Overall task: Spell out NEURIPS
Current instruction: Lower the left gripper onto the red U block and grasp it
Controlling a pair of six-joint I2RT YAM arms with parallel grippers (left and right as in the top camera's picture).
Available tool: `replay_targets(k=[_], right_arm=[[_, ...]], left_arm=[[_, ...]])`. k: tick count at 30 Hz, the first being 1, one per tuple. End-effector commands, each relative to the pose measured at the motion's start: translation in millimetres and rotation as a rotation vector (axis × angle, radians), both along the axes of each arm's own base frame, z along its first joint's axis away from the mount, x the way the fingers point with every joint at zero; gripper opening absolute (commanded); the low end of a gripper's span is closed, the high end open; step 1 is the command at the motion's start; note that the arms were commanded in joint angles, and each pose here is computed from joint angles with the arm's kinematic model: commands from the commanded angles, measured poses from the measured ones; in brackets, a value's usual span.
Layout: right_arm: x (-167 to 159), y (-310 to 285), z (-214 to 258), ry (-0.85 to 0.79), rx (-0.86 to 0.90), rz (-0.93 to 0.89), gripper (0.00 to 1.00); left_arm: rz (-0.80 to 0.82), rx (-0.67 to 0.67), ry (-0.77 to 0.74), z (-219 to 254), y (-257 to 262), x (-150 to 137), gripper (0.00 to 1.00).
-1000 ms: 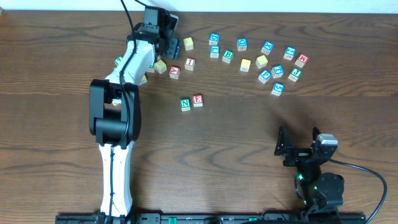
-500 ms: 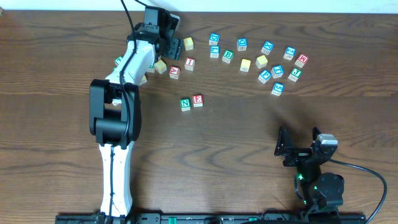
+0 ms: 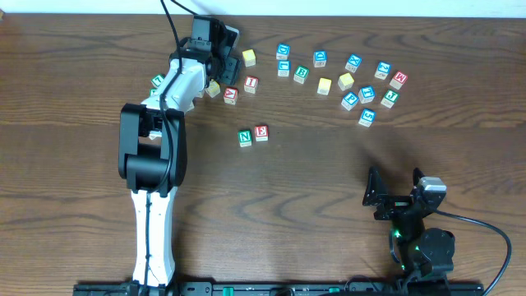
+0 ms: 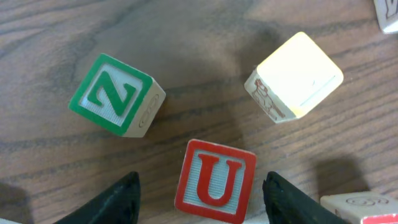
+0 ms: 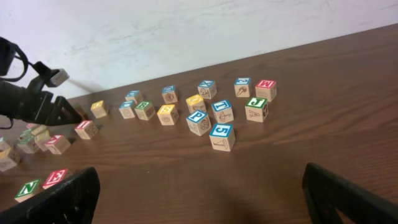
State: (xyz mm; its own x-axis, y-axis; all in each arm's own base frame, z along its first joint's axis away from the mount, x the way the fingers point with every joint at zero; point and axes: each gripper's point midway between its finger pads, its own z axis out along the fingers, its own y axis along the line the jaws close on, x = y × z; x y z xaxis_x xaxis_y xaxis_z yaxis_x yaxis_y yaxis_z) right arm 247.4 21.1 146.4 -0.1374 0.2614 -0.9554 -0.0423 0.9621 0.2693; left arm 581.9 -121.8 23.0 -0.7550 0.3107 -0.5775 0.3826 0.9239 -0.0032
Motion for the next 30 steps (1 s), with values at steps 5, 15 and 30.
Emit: replay_targets(k=[5,15,30], right_arm=[[0,-3,-1,0.002,-0.005,-0.014,0.99],[0,-3,-1,0.002,-0.005,-0.014,0.99],[0,-3,-1,0.002,-0.005,-0.014,0.99]], left_arm=[[-0.028,-0.004,0.010,-7,-10,-4,0.48],[-0.039,-0.008,0.012,-7,-21,-6,0.40],[0.014,-0.015,-0.024,16,-17,-1,0.38]])
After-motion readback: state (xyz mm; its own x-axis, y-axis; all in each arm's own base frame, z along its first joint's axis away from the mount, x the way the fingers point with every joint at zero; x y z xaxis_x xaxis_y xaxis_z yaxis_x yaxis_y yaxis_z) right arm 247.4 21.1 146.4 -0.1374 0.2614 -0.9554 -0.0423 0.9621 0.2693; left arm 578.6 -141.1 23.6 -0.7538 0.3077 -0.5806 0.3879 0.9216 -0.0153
